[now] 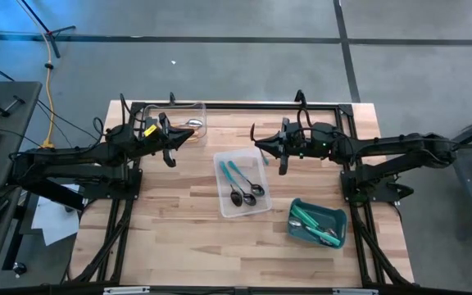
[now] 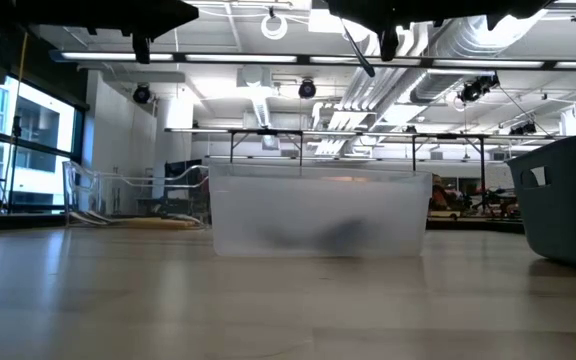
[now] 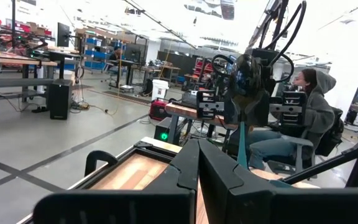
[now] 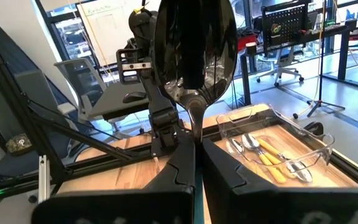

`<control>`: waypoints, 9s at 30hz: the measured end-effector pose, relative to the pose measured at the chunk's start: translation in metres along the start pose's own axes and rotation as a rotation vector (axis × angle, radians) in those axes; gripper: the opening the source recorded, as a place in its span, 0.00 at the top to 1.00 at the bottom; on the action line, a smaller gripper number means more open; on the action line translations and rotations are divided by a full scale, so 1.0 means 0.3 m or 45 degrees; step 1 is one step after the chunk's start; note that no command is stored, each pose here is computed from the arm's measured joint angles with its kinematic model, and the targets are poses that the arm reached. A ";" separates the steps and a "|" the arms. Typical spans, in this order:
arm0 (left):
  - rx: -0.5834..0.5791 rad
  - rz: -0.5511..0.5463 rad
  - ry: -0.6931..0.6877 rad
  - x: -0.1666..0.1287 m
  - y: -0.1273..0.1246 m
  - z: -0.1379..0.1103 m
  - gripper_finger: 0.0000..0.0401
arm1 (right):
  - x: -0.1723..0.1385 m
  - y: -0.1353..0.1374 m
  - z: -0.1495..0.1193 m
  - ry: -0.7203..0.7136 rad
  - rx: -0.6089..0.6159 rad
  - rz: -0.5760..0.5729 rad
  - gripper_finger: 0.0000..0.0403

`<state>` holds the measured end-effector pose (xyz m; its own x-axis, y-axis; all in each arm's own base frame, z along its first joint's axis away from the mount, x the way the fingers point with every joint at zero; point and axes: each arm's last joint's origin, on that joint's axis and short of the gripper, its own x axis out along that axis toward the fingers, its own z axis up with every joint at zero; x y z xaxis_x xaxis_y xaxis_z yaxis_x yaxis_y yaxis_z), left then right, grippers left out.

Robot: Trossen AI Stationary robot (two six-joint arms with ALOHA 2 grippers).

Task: Sort silverware by color (type)
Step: Put the blue spoon into the white transparent bin, then return to Home Position

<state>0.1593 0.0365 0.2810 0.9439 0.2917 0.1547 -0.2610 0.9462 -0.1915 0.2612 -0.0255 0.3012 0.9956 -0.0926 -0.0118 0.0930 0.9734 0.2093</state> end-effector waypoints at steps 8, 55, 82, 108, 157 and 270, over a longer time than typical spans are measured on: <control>0.000 0.000 0.000 0.000 0.000 0.000 1.00 | 0.000 0.000 -0.001 0.004 0.001 0.004 1.00; 0.001 0.002 0.010 0.000 0.000 -0.003 1.00 | 0.000 0.001 -0.011 0.047 -0.003 0.034 1.00; 0.002 0.003 0.011 0.000 0.001 -0.003 1.00 | 0.294 0.016 0.000 0.391 0.173 0.063 1.00; 0.005 0.018 0.062 0.000 0.004 -0.016 1.00 | 0.418 -0.018 -0.360 1.052 0.624 -0.376 1.00; 0.007 0.027 0.064 0.000 0.004 -0.017 1.00 | 0.445 -0.076 -0.510 1.153 0.740 -0.592 0.72; -0.050 0.027 0.063 0.000 0.004 -0.017 1.00 | -0.156 0.002 -0.071 0.221 0.053 0.121 0.70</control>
<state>0.1599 0.0369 0.2759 0.9474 0.3034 0.1022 -0.2738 0.9334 -0.2321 0.2149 -0.0160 0.2809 0.9866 0.0406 -0.1578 0.0014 0.9662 0.2576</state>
